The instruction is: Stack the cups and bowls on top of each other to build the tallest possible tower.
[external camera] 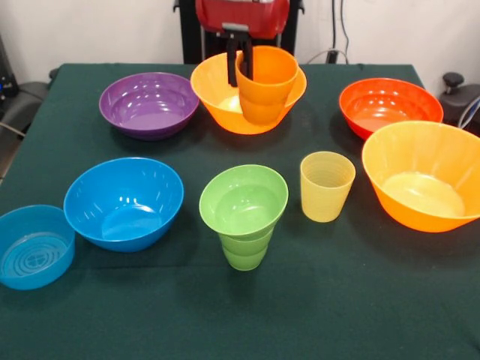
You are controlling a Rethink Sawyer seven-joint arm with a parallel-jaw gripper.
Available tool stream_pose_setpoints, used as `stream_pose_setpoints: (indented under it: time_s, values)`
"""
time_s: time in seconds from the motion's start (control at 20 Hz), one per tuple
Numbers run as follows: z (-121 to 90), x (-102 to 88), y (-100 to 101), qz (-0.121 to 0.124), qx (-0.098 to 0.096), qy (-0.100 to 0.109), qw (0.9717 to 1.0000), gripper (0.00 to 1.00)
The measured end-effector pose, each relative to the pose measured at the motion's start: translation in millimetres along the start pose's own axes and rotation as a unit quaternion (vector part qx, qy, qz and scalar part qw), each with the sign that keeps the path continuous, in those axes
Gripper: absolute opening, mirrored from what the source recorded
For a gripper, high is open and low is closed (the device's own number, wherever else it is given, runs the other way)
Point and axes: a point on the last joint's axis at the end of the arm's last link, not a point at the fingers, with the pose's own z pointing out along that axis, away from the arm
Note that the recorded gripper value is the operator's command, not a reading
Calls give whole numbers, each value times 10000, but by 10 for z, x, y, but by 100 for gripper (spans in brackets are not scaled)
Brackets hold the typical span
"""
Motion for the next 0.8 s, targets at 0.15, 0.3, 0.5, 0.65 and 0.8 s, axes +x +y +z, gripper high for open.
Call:
stream_pose_setpoints:
  time_s: [0.15,0.3,0.5,0.65,0.8]
  values:
    - [-144,-53,6,49,-10,25,10000,0]
    - [-338,-137,1,70,-30,-45,10000,0]
    - [-575,-303,-59,130,-79,-278,9995,0]
    - [-692,-410,-146,206,-90,-346,9991,0]
    - [-778,-536,-262,309,-88,-342,9989,0]
